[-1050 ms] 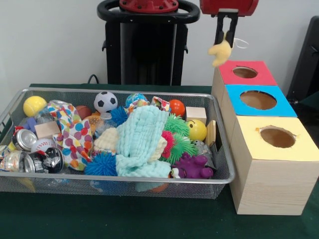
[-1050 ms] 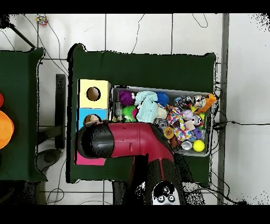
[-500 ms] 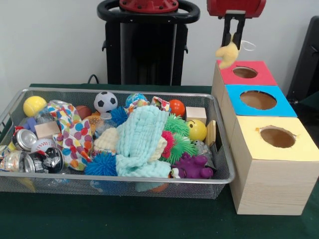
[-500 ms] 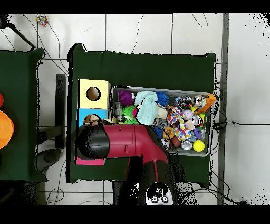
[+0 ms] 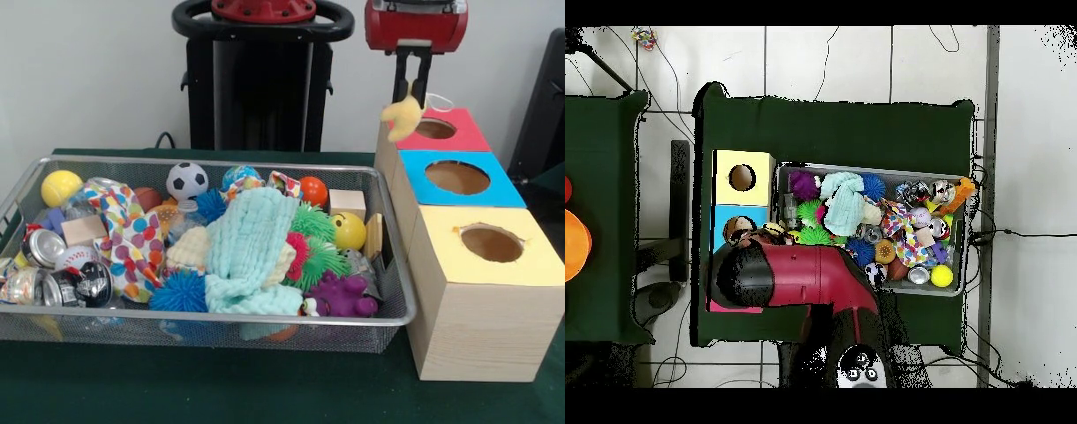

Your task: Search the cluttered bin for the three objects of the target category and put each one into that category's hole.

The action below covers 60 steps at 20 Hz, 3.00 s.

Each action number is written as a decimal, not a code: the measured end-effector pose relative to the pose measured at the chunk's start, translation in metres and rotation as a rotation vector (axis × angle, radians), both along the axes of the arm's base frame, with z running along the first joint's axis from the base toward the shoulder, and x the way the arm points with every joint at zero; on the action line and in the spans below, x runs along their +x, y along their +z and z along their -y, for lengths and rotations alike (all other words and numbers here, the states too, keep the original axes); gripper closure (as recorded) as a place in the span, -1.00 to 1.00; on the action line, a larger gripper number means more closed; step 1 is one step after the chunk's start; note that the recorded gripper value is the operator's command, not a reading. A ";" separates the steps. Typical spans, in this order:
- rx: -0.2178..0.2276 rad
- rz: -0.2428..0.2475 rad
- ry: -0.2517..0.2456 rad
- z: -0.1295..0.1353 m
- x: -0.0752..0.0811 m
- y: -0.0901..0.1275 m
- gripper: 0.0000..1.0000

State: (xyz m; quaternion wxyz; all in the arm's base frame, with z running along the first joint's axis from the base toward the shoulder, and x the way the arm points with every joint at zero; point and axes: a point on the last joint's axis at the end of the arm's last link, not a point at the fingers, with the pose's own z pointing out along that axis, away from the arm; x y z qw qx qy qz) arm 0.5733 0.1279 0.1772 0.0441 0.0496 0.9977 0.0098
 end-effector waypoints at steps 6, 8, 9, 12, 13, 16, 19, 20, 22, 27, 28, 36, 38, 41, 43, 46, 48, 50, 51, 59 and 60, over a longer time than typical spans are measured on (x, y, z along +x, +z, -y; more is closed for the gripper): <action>-0.006 -0.034 0.003 -0.012 -0.025 -0.009 1.00; -0.008 -0.058 0.007 -0.019 -0.040 -0.013 1.00; -0.008 -0.063 0.007 -0.021 -0.043 -0.013 1.00; -0.008 -0.080 0.010 -0.027 -0.054 -0.016 1.00; -0.008 -0.083 0.010 -0.028 -0.056 -0.017 1.00; -0.008 -0.091 0.012 -0.035 -0.070 -0.022 1.00; -0.011 -0.079 0.013 -0.041 -0.078 -0.026 1.00; -0.012 -0.071 0.014 -0.044 -0.081 -0.029 1.00; -0.012 -0.053 0.016 -0.053 -0.090 -0.036 1.00; -0.011 -0.035 0.021 -0.068 -0.101 -0.048 1.00; -0.011 -0.035 0.022 -0.070 -0.101 -0.049 1.00; -0.005 -0.053 0.014 -0.086 -0.111 -0.058 1.00; -0.005 -0.060 0.007 -0.088 -0.113 -0.060 1.00; -0.006 -0.070 -0.002 -0.089 -0.117 -0.062 1.00; -0.008 -0.074 -0.006 -0.088 -0.118 -0.063 1.00; -0.009 -0.083 -0.010 -0.086 -0.119 -0.067 1.00; -0.010 -0.090 -0.015 -0.083 -0.119 -0.070 1.00; -0.011 -0.103 -0.030 -0.076 -0.119 -0.076 1.00; -0.011 -0.108 -0.039 -0.072 -0.118 -0.079 1.00; 0.000 -0.116 -0.050 -0.069 -0.114 -0.085 1.00; 0.000 -0.116 -0.050 -0.069 -0.114 -0.085 1.00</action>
